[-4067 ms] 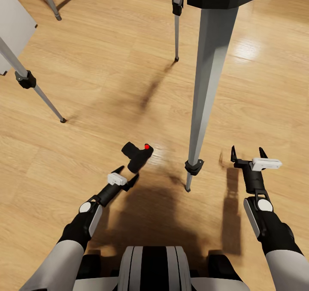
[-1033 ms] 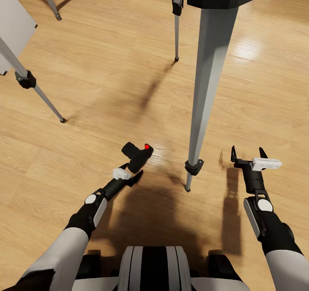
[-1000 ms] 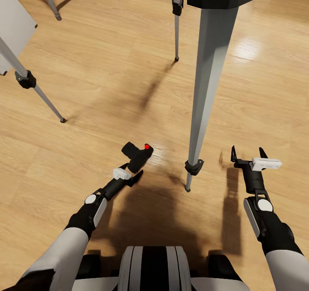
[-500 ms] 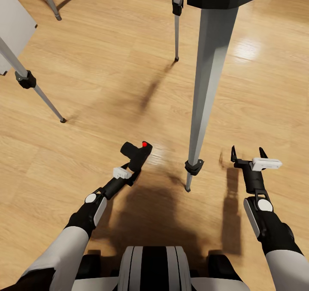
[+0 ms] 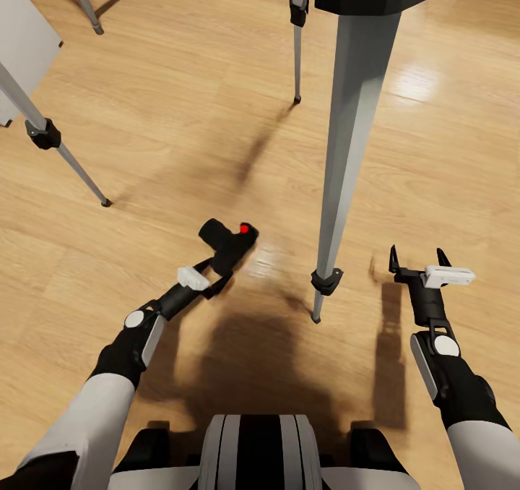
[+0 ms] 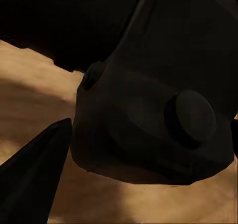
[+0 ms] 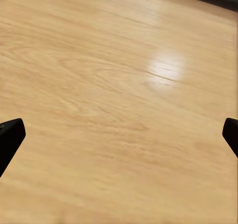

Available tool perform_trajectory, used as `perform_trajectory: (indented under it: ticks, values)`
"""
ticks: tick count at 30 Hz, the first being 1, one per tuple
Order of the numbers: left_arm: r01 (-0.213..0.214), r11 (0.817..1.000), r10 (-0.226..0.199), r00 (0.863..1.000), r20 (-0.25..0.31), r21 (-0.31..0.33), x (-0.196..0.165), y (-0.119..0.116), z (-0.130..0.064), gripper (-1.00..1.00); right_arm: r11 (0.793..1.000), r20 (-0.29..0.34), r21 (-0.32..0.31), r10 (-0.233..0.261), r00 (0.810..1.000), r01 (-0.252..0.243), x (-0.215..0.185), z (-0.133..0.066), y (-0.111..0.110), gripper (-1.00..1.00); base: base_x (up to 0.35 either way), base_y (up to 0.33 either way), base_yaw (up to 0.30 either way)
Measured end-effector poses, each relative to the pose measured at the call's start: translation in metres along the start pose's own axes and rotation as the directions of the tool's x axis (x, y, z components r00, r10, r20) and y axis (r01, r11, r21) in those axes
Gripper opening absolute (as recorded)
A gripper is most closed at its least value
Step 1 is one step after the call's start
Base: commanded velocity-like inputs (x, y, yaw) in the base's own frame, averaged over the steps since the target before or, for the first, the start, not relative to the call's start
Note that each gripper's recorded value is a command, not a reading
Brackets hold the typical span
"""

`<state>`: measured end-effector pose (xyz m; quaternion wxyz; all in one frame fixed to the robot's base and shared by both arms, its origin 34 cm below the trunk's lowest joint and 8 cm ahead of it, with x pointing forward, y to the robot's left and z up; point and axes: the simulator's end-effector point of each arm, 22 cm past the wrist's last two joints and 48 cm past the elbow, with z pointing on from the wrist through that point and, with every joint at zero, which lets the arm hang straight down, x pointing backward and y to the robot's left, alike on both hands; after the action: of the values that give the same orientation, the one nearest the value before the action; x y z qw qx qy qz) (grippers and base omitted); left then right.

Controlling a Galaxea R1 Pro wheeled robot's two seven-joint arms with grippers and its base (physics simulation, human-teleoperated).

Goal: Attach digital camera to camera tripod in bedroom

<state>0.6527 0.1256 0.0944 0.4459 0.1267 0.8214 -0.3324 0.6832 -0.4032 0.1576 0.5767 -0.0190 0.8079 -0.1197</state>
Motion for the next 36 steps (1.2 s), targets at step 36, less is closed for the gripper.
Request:
perform_trajectory:
  ticks: [36]
  values:
    - [-0.057,0.925,-0.032,0.974,0.225,0.377,-0.073,-0.027,-0.084,-1.00,1.000,0.000,0.000,0.000,1.000,0.000,0.000,0.000,0.000,1.00,0.000,0.000,0.000]
